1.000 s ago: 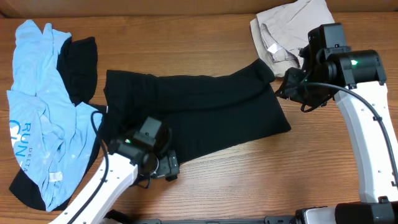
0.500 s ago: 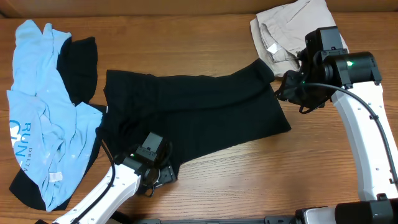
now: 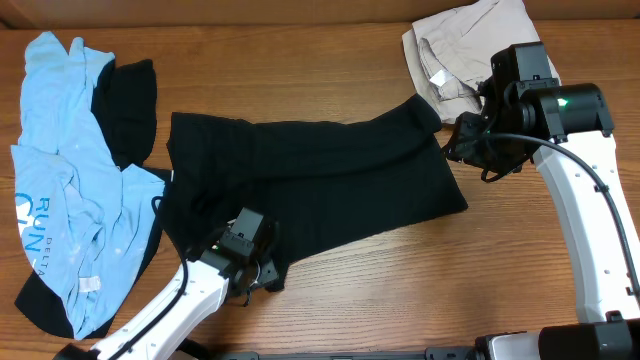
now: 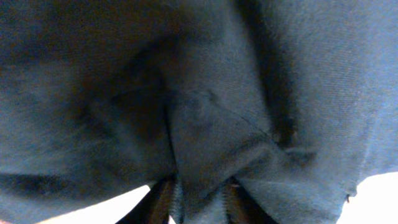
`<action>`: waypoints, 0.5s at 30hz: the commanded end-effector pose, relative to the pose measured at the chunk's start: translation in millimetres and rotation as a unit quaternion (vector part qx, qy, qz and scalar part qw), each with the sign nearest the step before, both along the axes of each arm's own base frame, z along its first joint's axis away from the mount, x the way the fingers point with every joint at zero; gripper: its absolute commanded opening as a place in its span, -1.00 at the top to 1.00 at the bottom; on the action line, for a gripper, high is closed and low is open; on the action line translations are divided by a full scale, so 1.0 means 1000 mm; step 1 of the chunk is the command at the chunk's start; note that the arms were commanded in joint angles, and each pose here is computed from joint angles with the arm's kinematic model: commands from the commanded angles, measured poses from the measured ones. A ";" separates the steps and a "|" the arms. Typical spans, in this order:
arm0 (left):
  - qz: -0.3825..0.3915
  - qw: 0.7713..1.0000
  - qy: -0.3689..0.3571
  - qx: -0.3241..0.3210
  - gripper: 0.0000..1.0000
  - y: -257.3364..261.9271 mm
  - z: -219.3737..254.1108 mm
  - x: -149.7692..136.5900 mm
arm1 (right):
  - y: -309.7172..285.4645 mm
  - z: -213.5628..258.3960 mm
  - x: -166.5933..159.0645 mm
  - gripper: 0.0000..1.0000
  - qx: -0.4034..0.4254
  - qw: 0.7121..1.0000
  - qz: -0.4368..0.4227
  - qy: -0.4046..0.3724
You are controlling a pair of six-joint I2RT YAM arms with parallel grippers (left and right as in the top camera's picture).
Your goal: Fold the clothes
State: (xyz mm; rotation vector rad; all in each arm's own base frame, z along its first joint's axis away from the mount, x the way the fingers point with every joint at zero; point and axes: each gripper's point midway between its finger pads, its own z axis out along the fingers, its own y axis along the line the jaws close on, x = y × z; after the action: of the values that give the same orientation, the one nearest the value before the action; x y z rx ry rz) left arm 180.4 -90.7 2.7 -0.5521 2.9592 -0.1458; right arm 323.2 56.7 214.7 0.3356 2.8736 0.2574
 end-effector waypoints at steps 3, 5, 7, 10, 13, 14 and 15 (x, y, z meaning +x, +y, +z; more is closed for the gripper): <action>-0.008 0.999 0.035 -0.011 0.92 -0.007 -0.012 -0.009 | -0.002 0.007 -0.001 0.00 -0.002 1.000 0.000 -0.014; -0.017 0.999 0.038 -0.017 0.92 -0.009 -0.009 -0.008 | -0.002 0.007 -0.002 -0.06 -0.002 1.000 0.000 -0.013; -0.028 0.998 0.047 -0.016 0.92 -0.006 0.001 -0.005 | -0.002 0.006 -0.003 -0.07 -0.002 1.000 0.000 -0.011; -0.048 0.997 0.058 -0.005 0.92 0.005 0.031 0.007 | -0.002 0.005 -0.005 -0.06 -0.003 1.000 0.000 -0.005; -0.064 0.997 0.049 -0.005 0.92 0.014 0.062 0.024 | -0.002 0.001 -0.007 -0.05 -0.003 1.000 -0.001 0.001; -0.071 0.997 0.044 -0.005 0.92 0.018 0.072 0.029 | -0.002 -0.002 -0.009 -0.05 -0.004 1.000 0.000 0.007; -0.079 0.996 0.037 -0.004 0.92 0.021 0.082 0.035 | -0.003 -0.006 -0.011 -0.04 -0.005 1.000 0.000 0.013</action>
State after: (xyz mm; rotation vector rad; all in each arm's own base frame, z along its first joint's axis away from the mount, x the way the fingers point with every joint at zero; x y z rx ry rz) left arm 184.5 -73.9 49.7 -0.5219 3.1307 -0.1014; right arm 319.4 56.3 212.1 0.3348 2.8914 0.2523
